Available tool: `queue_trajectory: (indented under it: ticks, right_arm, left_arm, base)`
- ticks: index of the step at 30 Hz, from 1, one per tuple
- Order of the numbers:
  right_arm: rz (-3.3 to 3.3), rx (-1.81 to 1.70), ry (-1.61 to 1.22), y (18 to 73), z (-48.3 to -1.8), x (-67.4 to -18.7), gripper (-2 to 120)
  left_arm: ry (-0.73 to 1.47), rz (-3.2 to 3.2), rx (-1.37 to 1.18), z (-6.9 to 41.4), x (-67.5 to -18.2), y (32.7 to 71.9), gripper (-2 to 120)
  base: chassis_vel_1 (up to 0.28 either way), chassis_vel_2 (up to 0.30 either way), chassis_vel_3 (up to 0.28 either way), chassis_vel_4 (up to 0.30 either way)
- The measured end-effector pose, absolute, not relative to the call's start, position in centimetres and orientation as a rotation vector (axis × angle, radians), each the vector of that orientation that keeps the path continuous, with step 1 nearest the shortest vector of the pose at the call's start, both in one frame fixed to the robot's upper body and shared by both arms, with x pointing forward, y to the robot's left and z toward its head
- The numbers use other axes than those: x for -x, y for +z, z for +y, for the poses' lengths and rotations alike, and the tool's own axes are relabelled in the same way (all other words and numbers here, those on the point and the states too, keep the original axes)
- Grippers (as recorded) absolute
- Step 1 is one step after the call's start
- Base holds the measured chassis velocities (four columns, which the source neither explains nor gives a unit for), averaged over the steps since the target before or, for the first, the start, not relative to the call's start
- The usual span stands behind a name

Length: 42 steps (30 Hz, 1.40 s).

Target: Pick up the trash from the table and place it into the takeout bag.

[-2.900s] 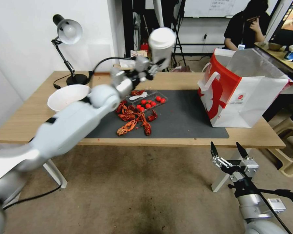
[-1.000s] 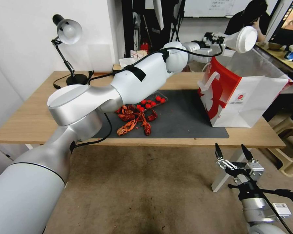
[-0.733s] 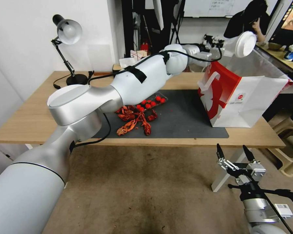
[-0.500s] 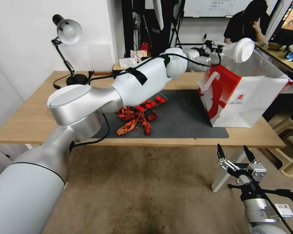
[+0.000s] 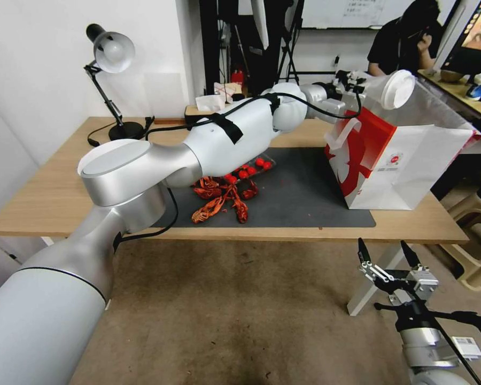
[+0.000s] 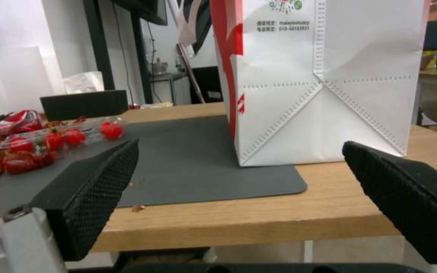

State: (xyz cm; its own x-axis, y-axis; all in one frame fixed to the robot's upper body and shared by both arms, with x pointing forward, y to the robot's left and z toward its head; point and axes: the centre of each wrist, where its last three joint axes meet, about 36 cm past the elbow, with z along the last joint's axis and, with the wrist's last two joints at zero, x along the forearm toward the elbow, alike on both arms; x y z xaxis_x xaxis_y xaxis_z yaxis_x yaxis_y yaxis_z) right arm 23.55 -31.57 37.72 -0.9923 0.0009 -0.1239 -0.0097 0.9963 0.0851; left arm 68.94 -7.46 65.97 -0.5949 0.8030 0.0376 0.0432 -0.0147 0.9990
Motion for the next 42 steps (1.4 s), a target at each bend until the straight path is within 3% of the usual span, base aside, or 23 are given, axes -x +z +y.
queue_trajectory:
  ticks: [4,6,25,35,42]
  right_arm:
    - [3.016,0.007,0.129,37.7,-31.6,-23.6,100]
    - [3.017,0.007,0.129,37.6,-31.6,-23.6,100]
    - [3.020,0.016,0.139,37.5,-31.6,-23.7,100]
    - [3.019,0.019,0.142,37.5,-31.5,-23.8,100]
    - [3.024,0.021,0.144,37.2,-31.4,-23.9,100]
  left_arm:
    - [1.695,1.682,-0.867,-7.5,-68.9,65.9,19]
    - [1.715,1.678,-0.833,-7.6,-68.8,65.9,32]
    - [1.681,1.726,-0.783,-8.0,-68.4,66.5,98]
    - [1.559,1.963,-0.802,-8.5,-67.7,65.4,100]
    - [1.227,2.374,-0.753,-8.8,-66.8,63.0,100]
  base:
    - [0.000,0.000,0.000,0.000]
    - [0.000,0.000,0.000,0.000]
    - [0.000,0.000,0.000,0.000]
    - [0.000,0.000,0.000,0.000]
    - [0.000,0.000,0.000,0.000]
